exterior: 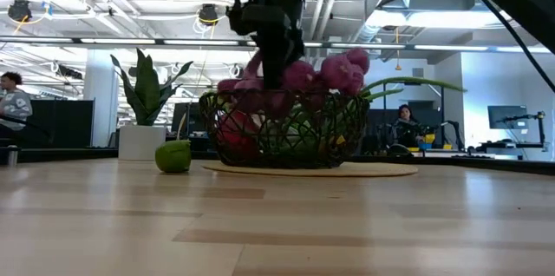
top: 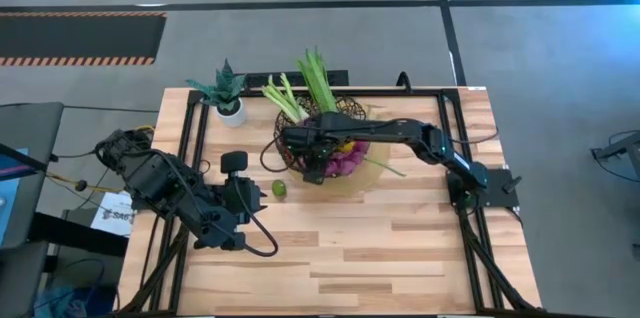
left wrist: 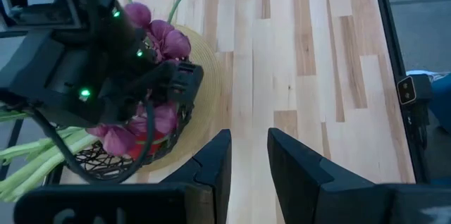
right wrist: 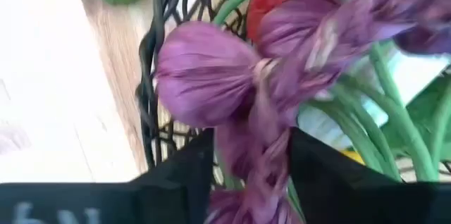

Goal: Build produce basket
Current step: Put the purple garlic into the basket, then put the lime into the basket

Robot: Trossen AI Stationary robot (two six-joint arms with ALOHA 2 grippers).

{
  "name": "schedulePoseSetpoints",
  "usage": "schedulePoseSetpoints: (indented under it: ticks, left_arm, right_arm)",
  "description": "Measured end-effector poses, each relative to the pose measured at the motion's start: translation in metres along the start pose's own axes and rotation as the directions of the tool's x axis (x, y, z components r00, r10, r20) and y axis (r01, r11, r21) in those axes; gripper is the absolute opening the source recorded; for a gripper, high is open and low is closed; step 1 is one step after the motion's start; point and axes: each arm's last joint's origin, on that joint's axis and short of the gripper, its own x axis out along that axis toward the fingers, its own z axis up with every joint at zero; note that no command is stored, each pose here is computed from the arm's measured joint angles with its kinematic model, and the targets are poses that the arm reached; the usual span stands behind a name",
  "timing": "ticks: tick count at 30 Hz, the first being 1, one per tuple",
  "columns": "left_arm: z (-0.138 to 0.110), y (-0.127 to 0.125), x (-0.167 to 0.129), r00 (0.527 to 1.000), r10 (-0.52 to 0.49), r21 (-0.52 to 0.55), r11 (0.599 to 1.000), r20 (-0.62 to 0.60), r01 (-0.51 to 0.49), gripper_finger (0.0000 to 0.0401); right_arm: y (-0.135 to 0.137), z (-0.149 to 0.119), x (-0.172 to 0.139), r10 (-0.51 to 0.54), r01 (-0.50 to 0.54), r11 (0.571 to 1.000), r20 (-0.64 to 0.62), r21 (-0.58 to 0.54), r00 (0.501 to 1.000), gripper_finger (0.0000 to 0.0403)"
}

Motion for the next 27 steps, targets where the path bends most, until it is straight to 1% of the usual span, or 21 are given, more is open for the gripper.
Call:
schedulePoseSetpoints:
  ticks: [3,6,11,14,19,24,27]
  left_arm:
    - [0.000,0.000,0.000,1.000,0.002,-0.001,1.000,0.001,-0.002,0.0082]
    - [0.000,0.000,0.000,1.000,0.002,-0.011,1.000,0.001,-0.002,0.0082]
    - [0.000,0.000,0.000,1.000,0.002,-0.025,1.000,0.001,-0.002,0.0082]
    - [0.000,0.000,0.000,1.000,0.004,-0.026,1.000,0.002,-0.004,0.0082]
    - [0.000,0.000,0.000,1.000,0.005,-0.029,1.000,0.003,-0.005,0.0082]
    - [0.000,0.000,0.001,1.000,0.012,-0.055,0.998,0.003,-0.012,0.0082]
    - [-0.006,-0.004,0.016,0.994,0.110,-0.073,0.991,-0.013,-0.111,0.0082]
  right_arm:
    - [0.009,-0.004,-0.004,-0.010,0.010,1.000,-0.021,-0.012,1.000,0.0231]
    - [0.016,-0.007,-0.015,-0.010,0.009,1.000,-0.039,-0.012,0.999,0.0255]
    - [0.020,-0.016,-0.031,-0.012,0.012,1.000,-0.056,0.010,0.998,0.0264]
    - [0.017,-0.021,-0.049,-0.007,0.008,0.999,-0.027,0.036,1.000,0.0264]
    - [0.011,-0.027,-0.082,0.011,-0.015,0.998,0.073,0.056,0.997,0.0264]
    - [0.001,-0.041,-0.128,0.031,-0.057,0.991,0.205,0.122,0.978,0.0265]
    - [-0.001,-0.056,-0.162,0.054,-0.106,0.981,0.294,0.162,0.954,0.0265]
